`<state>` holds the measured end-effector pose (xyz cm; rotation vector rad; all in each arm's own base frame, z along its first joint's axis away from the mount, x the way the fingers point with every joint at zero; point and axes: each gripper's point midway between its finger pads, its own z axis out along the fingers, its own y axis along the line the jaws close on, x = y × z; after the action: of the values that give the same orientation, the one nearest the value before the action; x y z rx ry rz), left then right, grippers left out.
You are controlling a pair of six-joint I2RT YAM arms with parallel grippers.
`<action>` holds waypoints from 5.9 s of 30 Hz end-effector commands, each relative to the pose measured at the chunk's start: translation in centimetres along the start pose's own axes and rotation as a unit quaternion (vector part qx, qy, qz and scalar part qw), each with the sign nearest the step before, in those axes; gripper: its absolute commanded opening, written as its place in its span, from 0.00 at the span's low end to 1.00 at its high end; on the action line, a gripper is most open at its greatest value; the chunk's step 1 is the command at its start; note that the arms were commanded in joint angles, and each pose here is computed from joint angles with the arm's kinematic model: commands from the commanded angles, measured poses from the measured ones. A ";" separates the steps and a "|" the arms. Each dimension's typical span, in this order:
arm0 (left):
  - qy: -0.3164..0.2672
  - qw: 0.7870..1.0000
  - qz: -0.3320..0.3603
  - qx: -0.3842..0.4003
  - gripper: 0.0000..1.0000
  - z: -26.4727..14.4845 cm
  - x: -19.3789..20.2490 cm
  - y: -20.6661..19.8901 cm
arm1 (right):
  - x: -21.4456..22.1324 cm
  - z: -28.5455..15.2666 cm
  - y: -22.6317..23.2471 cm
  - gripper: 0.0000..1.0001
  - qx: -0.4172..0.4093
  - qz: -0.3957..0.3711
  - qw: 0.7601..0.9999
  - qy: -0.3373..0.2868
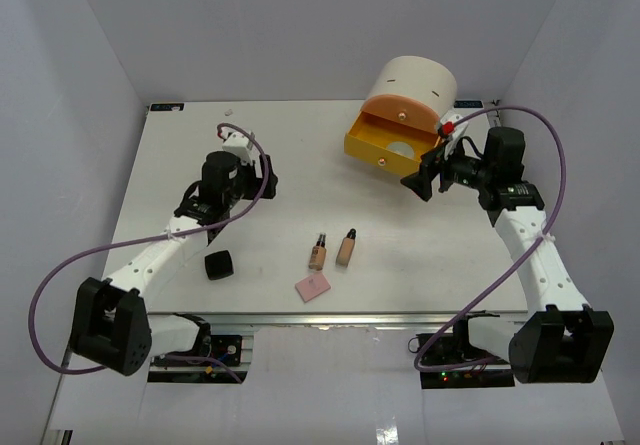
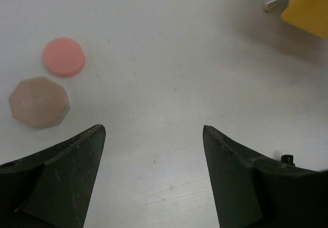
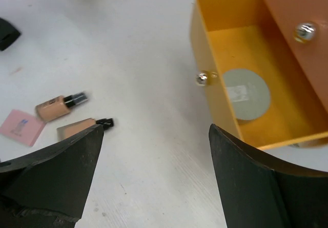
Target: Organize the makeup
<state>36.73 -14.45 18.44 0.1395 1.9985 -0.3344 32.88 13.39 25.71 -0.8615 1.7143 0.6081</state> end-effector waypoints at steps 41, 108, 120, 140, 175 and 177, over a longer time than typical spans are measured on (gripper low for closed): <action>0.212 0.946 -0.105 -0.223 0.98 11.6 6.5 17.0 | 0.7 -1.9 5.4 0.90 -0.109 -0.043 0.991 -0.058; -0.031 0.980 -0.055 0.187 0.98 15.2 -13.5 -26.1 | 1.1 -2.6 3.8 0.90 -0.078 -0.041 0.994 -0.059; -0.057 0.994 -0.032 0.085 0.87 9.8 -14.1 -16.0 | 1.4 -2.7 3.7 0.90 -0.080 -0.035 0.994 -0.059; 0.110 0.972 -0.117 -0.173 0.98 12.6 0.8 13.2 | 2.2 -2.3 3.2 0.90 -0.078 -0.020 0.995 -0.050; 0.197 0.959 -0.089 -0.184 0.65 16.6 5.1 14.6 | 2.3 -2.2 2.9 0.90 -0.073 -0.016 0.996 -0.047; 0.197 0.960 -0.091 -0.177 0.60 16.3 4.9 14.3 | 2.3 -2.3 2.9 0.90 -0.073 -0.017 0.996 -0.048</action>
<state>51.93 -5.42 3.31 -0.2394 2.4582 -0.0293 28.61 13.05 23.53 -0.9387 1.6167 0.7719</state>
